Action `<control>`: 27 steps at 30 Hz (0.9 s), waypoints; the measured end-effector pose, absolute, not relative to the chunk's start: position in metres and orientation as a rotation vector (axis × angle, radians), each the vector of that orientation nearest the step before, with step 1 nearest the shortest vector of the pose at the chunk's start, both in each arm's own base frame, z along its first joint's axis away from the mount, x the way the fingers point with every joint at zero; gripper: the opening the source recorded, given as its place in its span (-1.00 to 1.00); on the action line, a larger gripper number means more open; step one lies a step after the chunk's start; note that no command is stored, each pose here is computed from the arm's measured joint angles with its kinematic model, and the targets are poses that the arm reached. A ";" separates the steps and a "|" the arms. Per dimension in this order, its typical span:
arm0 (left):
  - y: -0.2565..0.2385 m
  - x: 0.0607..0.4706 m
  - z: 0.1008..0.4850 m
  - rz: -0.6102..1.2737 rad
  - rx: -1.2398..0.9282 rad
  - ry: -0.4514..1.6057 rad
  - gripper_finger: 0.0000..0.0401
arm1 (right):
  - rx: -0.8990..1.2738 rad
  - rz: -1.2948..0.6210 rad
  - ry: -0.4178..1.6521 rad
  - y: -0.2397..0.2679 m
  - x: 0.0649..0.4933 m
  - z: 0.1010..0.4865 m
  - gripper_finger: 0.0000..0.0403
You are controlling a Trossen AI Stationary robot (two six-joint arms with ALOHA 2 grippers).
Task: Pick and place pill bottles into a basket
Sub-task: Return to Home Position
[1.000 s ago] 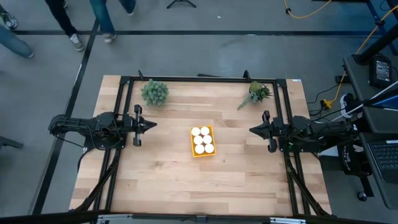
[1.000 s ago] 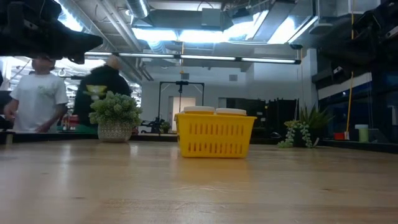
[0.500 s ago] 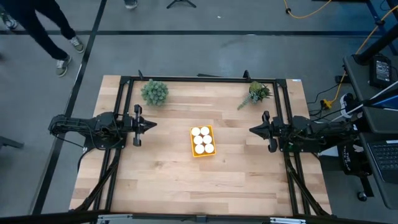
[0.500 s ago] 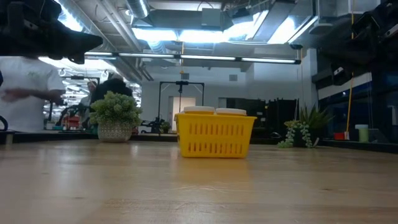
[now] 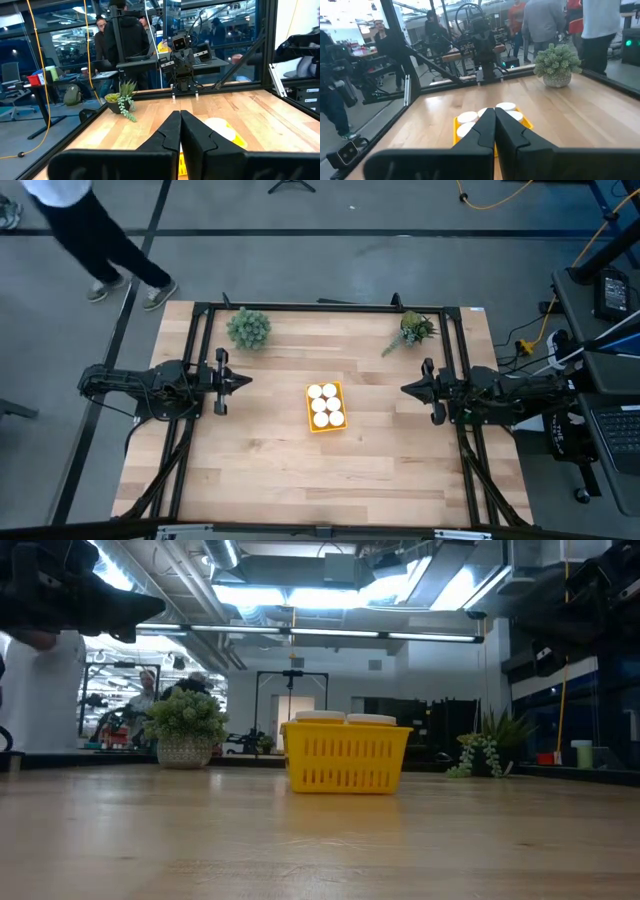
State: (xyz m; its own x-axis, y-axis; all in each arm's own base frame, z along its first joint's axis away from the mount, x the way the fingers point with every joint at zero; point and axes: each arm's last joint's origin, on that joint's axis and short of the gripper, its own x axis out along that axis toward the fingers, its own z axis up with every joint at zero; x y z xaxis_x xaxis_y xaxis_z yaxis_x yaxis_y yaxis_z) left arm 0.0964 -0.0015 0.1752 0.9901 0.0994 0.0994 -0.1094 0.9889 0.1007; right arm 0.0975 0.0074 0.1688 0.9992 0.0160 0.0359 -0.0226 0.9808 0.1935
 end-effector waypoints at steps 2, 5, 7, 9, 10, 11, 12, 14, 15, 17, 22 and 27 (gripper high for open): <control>-0.001 0.096 0.175 0.105 0.106 -0.094 -0.98 | 0.176 0.019 -0.035 0.007 0.098 0.169 -0.97; -0.001 0.096 0.175 0.105 0.106 -0.094 -0.97 | 0.183 0.019 -0.034 0.007 0.098 0.169 -0.97; -0.001 0.096 0.175 0.105 0.106 -0.094 -0.96 | 0.183 0.020 -0.034 0.007 0.098 0.169 -0.97; -0.001 0.096 0.175 0.105 0.106 -0.094 -0.96 | 0.178 0.019 -0.035 0.007 0.098 0.169 -0.97; -0.001 0.096 0.175 0.105 0.106 -0.094 -0.97 | 0.181 0.019 -0.035 0.007 0.098 0.169 -0.97; -0.001 0.096 0.175 0.105 0.106 -0.094 -0.97 | 0.182 0.019 -0.035 0.007 0.098 0.169 -0.97; -0.001 0.096 0.175 0.105 0.106 -0.094 -0.97 | 0.182 0.019 -0.035 0.007 0.098 0.169 -0.97; -0.001 0.096 0.175 0.105 0.106 -0.094 -0.98 | 0.181 0.019 -0.035 0.007 0.098 0.169 -0.97; -0.001 0.096 0.175 0.105 0.106 -0.094 -0.98 | 0.182 0.019 -0.035 0.007 0.098 0.169 -0.97; -0.001 0.096 0.175 0.105 0.106 -0.094 -0.98 | 0.181 0.019 -0.035 0.007 0.098 0.169 -0.97; -0.001 0.096 0.175 0.105 0.106 -0.094 -0.96 | 0.181 0.019 -0.035 0.007 0.098 0.169 -0.97; -0.001 0.096 0.175 0.105 0.106 -0.095 -0.97 | 0.181 0.019 -0.035 0.007 0.098 0.169 -0.97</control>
State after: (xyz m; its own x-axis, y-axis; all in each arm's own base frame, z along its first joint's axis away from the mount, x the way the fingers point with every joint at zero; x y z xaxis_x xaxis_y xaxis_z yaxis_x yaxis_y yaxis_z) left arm 0.0964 -0.0015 0.1752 0.9901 0.0993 0.0996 -0.1093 0.9889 0.1005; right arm 0.0975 0.0074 0.1689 0.9992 0.0160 0.0363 -0.0222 0.9836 0.1792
